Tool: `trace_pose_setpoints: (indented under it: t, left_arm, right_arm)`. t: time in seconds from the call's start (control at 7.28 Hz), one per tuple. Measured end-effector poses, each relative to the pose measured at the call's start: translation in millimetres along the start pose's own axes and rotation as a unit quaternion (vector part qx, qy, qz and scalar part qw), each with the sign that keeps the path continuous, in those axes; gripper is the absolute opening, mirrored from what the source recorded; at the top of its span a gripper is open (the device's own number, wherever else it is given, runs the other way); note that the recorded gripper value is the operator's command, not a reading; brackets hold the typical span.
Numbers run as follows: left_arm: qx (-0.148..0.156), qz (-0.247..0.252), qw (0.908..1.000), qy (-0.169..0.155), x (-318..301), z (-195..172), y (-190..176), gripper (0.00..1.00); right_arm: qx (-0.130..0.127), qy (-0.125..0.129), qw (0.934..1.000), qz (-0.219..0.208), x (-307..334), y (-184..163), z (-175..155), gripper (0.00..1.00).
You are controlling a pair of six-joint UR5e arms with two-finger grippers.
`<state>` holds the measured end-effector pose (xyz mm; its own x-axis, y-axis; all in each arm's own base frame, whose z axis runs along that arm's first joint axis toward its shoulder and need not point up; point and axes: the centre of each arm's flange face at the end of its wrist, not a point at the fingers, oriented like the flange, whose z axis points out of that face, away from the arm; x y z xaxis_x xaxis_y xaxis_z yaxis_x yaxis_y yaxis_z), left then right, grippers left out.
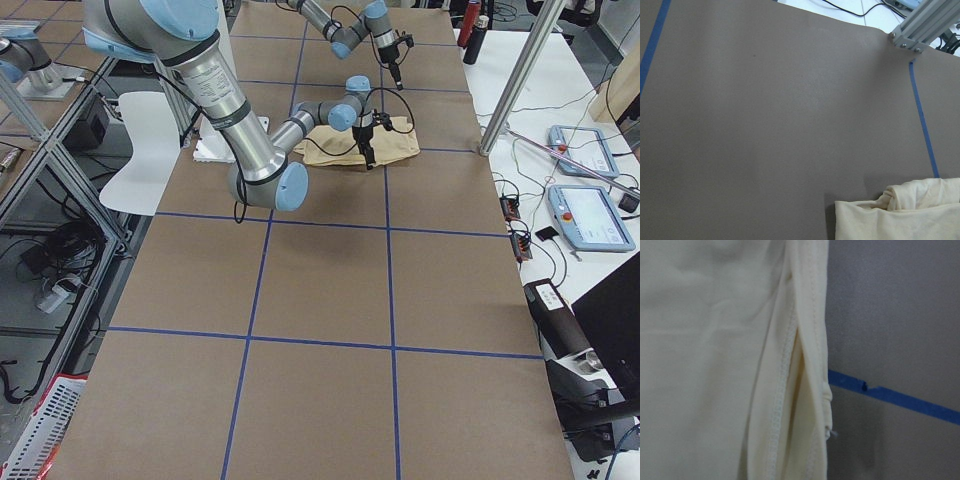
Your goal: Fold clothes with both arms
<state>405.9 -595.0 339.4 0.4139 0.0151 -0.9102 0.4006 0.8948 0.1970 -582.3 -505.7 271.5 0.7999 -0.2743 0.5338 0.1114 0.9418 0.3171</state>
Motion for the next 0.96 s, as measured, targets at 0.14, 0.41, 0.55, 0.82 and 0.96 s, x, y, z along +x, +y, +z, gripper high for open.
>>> trace_pose_setpoints:
  t: [0.14,0.41,0.55,0.82,0.96]
  left_arm:
    - [0.000,0.000,1.0000,0.001,1.5,-0.2,-0.4,1.00]
    - [0.000,-0.001,1.0000,0.001,3.0,-0.1,-0.5,1.00]
    - [0.000,-0.001,1.0000,0.002,3.6,-0.2,-0.6,1.00]
    - [0.000,-0.001,1.0000,0.002,3.9,-0.1,-0.7,1.00]
    - [0.000,-0.001,1.0000,0.002,4.3,-0.3,-0.7,1.00]
  right_arm:
    - [-0.002,0.004,1.0000,0.003,7.8,-1.5,2.4,1.00]
    - [-0.005,0.012,0.9999,0.011,29.9,-5.1,8.4,1.00]
    - [-0.007,0.015,0.9998,0.014,42.6,-8.2,9.8,1.00]
    - [-0.010,0.013,0.9996,0.023,75.0,-23.0,4.4,1.00]
    - [-0.011,0.003,0.9995,0.028,86.2,-33.6,-5.8,1.00]
